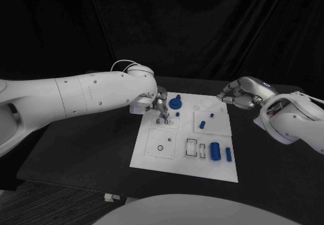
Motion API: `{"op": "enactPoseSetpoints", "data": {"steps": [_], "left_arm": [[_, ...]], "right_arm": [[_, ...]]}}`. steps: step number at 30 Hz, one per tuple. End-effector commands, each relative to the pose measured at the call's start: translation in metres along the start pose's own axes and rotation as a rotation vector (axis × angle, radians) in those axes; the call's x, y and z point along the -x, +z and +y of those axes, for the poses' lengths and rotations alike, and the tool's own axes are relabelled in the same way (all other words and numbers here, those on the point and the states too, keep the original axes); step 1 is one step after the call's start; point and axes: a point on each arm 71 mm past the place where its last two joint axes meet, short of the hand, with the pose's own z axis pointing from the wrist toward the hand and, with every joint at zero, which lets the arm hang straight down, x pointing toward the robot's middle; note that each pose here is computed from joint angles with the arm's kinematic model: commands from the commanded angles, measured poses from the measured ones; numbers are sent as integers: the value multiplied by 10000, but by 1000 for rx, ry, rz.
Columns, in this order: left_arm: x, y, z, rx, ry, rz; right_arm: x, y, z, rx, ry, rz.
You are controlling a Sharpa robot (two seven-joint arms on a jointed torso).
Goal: Assemble the parts on the task board
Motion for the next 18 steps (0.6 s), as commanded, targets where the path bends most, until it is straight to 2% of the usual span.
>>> {"op": "enactPoseSetpoints", "data": {"steps": [1, 11, 18], "left_arm": [[-11, 9, -31, -9, 12, -1], [-91, 68, -62, -7, 12, 14], [-118, 94, -82, -3, 35, 5]], "right_arm": [[-12, -1, -12, -14, -1, 3], [-10, -9, -19, -17, -1, 2], [-12, -7, -16, -16, -1, 2]]}}
